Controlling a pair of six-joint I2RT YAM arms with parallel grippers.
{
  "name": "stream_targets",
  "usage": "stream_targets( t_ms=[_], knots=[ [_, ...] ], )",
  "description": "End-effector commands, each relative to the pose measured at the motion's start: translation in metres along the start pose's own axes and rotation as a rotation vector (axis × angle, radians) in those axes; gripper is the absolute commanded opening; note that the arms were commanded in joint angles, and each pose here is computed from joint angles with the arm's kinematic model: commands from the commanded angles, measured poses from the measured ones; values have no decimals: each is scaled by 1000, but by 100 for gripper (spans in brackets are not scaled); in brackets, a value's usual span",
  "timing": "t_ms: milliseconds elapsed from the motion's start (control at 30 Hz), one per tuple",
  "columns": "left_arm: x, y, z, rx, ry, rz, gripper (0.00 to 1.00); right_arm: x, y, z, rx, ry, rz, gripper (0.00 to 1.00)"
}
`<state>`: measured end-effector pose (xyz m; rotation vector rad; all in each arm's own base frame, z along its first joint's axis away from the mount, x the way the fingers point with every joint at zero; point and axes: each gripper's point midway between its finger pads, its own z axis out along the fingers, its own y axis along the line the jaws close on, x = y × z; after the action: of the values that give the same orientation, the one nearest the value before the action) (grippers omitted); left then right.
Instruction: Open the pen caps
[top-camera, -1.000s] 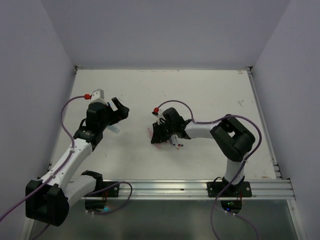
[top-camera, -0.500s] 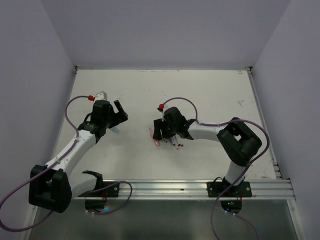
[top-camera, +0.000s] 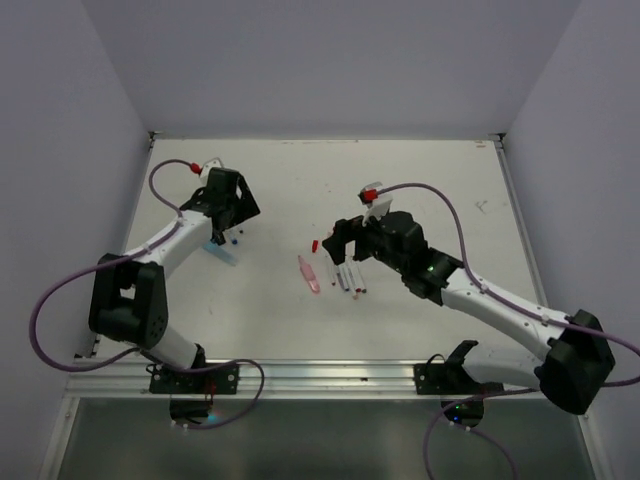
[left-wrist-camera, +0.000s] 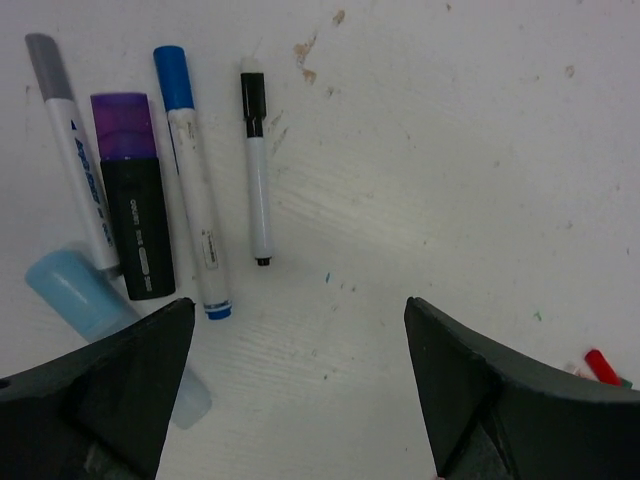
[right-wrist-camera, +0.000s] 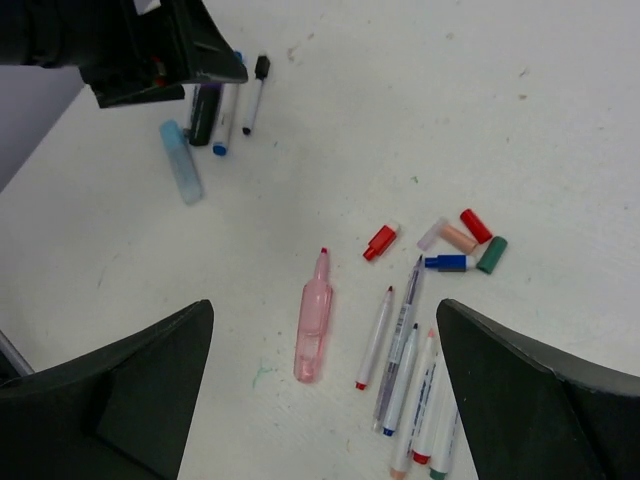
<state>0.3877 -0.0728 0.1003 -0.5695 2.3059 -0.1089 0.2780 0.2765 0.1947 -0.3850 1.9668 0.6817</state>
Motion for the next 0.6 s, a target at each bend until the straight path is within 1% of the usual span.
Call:
stream_targets(
  t_ms=[0,33,67,100,133,200,267,300,333,433,567],
  knots=[
    [-22,3,19,-97,-39,10,87,-27,-15,-22,75,-146,-20,99],
    [-33,-1,22,-102,-57,4,86,-30,-18,-27,86,-161,-14,98],
    [-33,-1,27,-113,-49,11,83,-34,-18,-34,87,-185,-23,98],
    [-25,2,39,-142,-15,26,82,-36,-20,-37,93,-193,-29,99],
    [-36,0,42,-147,-29,17,80,-36,-21,-39,100,-188,-34,99],
    [-31,4,57,-179,1,28,78,-36,-21,-42,101,-186,-42,98],
    [-40,3,65,-187,0,22,73,-33,-21,-42,97,-177,-43,98],
    [-34,11,75,-215,28,27,72,-31,-22,-41,99,-173,-42,98],
    [-41,10,78,-220,20,23,69,-29,-22,-40,96,-167,-45,99],
    [-41,17,94,-239,42,16,63,-23,-24,-37,100,-149,-49,99],
    [-37,22,113,-244,78,12,58,-18,-20,-33,73,-139,-55,98]
  ],
)
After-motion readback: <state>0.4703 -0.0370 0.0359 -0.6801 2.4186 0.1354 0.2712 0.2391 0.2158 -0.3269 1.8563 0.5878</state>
